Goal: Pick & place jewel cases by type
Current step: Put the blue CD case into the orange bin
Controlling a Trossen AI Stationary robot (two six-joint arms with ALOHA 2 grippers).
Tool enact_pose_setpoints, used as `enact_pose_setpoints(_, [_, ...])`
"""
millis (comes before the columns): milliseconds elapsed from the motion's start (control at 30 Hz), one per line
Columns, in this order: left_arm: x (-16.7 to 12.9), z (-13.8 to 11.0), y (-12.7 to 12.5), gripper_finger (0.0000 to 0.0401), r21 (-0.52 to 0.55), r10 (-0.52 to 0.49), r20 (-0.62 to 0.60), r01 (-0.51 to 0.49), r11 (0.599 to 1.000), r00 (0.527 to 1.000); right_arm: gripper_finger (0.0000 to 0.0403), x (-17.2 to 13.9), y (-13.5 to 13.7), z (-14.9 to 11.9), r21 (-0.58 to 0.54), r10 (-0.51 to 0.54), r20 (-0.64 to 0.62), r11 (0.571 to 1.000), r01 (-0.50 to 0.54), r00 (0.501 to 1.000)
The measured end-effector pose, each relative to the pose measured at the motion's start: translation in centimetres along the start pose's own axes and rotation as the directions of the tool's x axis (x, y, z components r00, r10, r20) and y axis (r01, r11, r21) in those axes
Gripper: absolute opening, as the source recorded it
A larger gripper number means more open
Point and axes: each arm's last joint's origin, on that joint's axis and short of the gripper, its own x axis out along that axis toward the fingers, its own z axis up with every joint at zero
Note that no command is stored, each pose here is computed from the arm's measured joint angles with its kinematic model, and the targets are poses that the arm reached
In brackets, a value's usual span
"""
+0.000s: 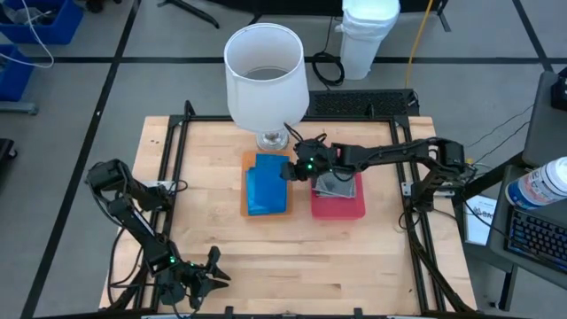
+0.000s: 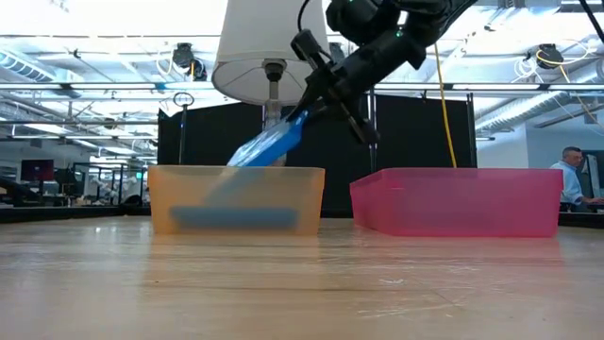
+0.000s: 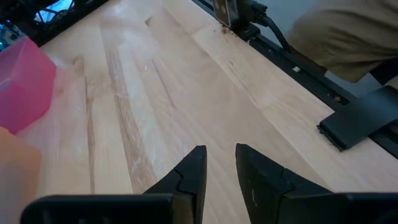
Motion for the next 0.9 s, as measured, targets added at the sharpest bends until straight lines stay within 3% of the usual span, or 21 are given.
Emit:
enact_pose_setpoints(267, [0.0,0.0,0.0,0.0093,0.006,-0.016,-0.003,0.016,1.000,1.000,0.0030,0.9,-1.2,1.0,0.028,0.007,-0.074,1.000,-0.005,0.997])
enact_pose_setpoints(500, [0.0,-0.1,0.0,0.0093,0.028,-0.016,-0.011,0.017,0.999,1.000,0.0033,3.7,-2.0,0.7,0.051,0.086,-0.123,0.995,-0.081,0.989])
enact_pose_setpoints(767, [0.0,-0.3,0.0,0.0093,0.036,-0.014,-0.029,0.015,0.999,0.999,0.0031,4.9,-3.5,1.1,0.039,0.047,-0.129,0.998,-0.042,0.991])
enact_pose_setpoints(900, [0.0,-0.3,0.0,0.0093,0.024,-0.014,-0.032,0.014,1.000,0.999,0.0051,5.0,-3.8,1.2,-0.009,0.035,-0.126,0.999,-0.036,0.991])
